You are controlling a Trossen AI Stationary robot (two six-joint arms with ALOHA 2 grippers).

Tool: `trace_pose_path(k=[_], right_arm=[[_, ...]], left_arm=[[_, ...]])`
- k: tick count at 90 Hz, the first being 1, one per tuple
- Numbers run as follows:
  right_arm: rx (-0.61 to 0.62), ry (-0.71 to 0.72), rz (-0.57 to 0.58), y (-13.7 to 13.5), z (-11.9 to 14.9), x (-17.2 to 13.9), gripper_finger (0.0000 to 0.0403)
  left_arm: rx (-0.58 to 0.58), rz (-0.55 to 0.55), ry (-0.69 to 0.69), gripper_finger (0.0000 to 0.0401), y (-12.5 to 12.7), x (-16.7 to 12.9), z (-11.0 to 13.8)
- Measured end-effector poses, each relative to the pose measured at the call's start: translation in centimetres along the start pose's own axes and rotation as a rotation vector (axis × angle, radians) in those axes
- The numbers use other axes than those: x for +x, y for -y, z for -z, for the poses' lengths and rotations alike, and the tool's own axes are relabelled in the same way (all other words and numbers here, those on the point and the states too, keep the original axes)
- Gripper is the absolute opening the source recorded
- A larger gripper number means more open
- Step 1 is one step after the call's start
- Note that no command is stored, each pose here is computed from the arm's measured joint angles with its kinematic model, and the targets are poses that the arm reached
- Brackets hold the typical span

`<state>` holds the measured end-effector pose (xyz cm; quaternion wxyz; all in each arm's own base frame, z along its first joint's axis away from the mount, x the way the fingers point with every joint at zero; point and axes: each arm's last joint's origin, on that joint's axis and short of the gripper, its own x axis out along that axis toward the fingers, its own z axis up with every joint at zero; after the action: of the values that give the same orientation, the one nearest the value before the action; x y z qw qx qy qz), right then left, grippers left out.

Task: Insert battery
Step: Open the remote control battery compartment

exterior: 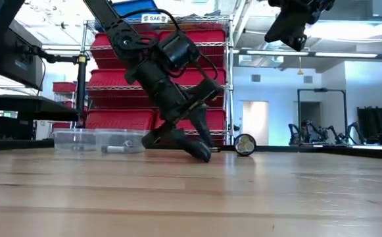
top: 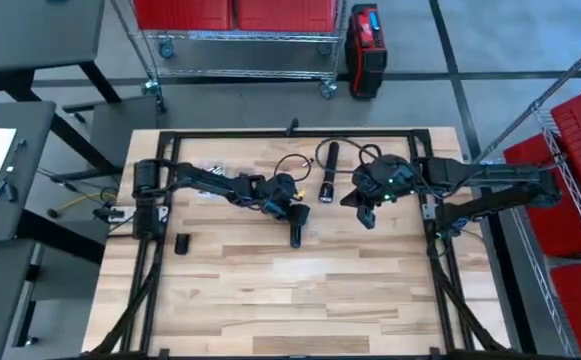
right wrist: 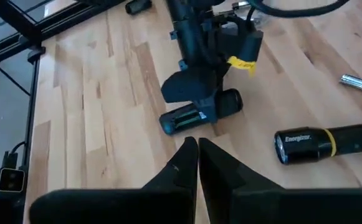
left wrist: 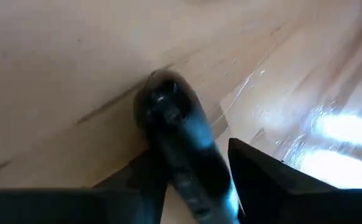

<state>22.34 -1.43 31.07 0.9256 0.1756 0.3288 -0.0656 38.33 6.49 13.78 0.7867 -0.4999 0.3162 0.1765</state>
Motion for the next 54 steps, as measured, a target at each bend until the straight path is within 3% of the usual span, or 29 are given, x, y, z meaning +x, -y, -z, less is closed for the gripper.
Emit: trace_pose_path(k=[30, 54], right_arm=[[-0.001, -0.004, 0.001, 0.0, 0.0, 0.0, 0.0004], [-0.008, -0.024, 0.008, 0.1, 0.2, 0.0, 0.0004]], left_arm=[[-0.016, -0.05, -0.056, 0.0157, -0.7, -0.8, -0.3], [0.077, -0.04, -0.045, 0.0157, 0.0, -1.7, -0.7]])
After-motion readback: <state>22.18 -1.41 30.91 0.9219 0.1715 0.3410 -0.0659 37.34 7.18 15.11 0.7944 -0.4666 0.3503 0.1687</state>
